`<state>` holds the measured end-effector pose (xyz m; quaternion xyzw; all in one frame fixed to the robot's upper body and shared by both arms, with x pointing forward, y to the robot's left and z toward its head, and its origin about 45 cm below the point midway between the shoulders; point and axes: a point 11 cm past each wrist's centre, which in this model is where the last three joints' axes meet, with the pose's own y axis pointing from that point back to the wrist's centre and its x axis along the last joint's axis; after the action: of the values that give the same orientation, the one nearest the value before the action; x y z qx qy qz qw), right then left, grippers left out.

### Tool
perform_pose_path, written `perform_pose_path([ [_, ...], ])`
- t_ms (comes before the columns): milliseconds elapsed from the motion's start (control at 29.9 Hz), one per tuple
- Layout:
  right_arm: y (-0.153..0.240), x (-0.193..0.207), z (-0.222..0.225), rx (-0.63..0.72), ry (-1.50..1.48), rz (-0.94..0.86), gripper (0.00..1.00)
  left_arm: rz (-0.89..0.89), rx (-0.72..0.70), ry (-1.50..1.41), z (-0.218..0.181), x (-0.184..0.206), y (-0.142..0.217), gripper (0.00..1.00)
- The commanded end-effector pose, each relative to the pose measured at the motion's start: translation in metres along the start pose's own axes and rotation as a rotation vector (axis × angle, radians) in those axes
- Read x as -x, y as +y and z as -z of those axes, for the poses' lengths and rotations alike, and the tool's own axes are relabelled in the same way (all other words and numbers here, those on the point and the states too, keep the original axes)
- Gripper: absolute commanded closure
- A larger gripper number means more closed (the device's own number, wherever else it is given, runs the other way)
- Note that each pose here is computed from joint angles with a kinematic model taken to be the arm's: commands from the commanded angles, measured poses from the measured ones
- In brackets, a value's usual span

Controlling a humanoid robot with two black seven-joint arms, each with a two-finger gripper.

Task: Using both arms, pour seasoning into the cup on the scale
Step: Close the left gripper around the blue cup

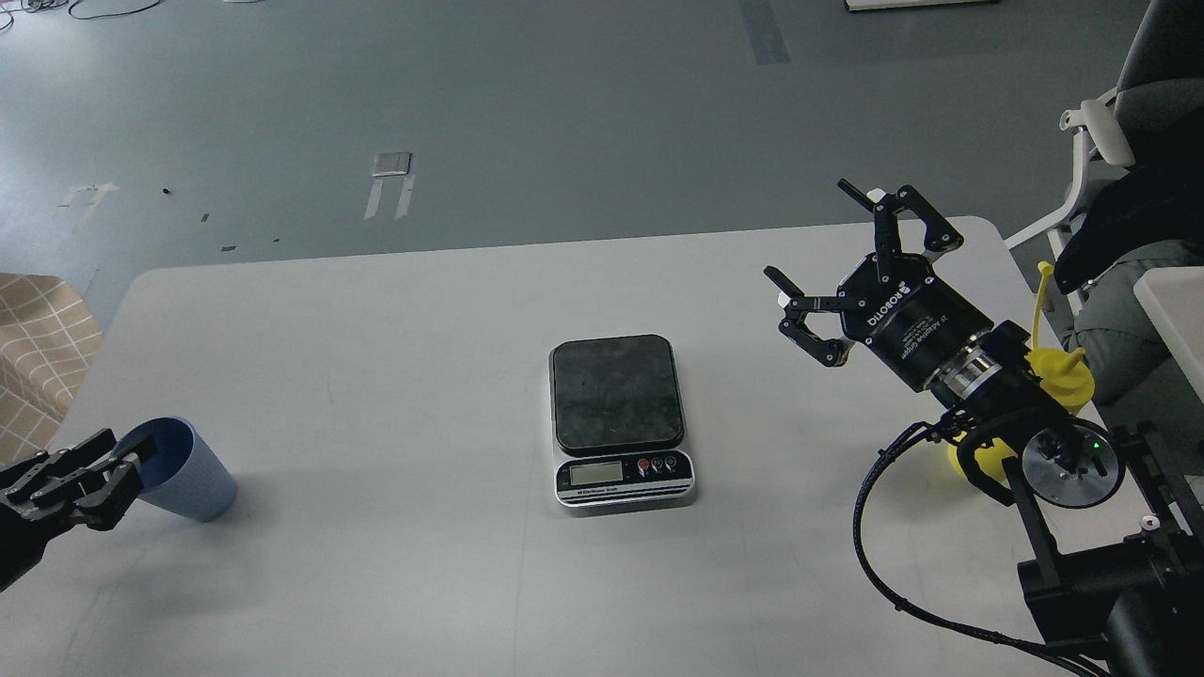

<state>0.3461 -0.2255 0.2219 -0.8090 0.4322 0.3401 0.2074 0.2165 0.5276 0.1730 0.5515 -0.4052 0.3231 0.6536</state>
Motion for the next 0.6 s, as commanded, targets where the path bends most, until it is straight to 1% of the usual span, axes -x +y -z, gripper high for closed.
perform_pose_path([
  [0,-0.0001,0.0001,-0.0004,0.001,0.0,0.0,0.0,0.001,-0.002,-0.001,0.0005,0.0005,0.0006,0.56],
  [134,0.0014,-0.0008,-0.0018,0.003,-0.002,-0.003,0.0,0.002,-0.002,0.0,0.0002,0.0023,0.0013,0.57],
  [334,0.0017,-0.0007,-0.0019,0.003,-0.002,-0.003,0.0,-0.005,-0.001,-0.005,0.0001,0.0007,0.0007,0.64],
  [368,0.0018,-0.0011,-0.0022,0.003,-0.003,-0.004,0.0,-0.002,-0.002,-0.005,0.0005,0.0014,0.0016,0.66],
  [468,0.0017,-0.0007,-0.0019,0.003,-0.002,-0.003,0.0,-0.011,-0.001,-0.008,0.0001,0.0009,0.0013,0.76],
  [569,0.0036,-0.0024,-0.004,0.005,-0.006,-0.009,0.0,-0.009,-0.002,-0.008,0.0001,0.0014,0.0016,0.79],
])
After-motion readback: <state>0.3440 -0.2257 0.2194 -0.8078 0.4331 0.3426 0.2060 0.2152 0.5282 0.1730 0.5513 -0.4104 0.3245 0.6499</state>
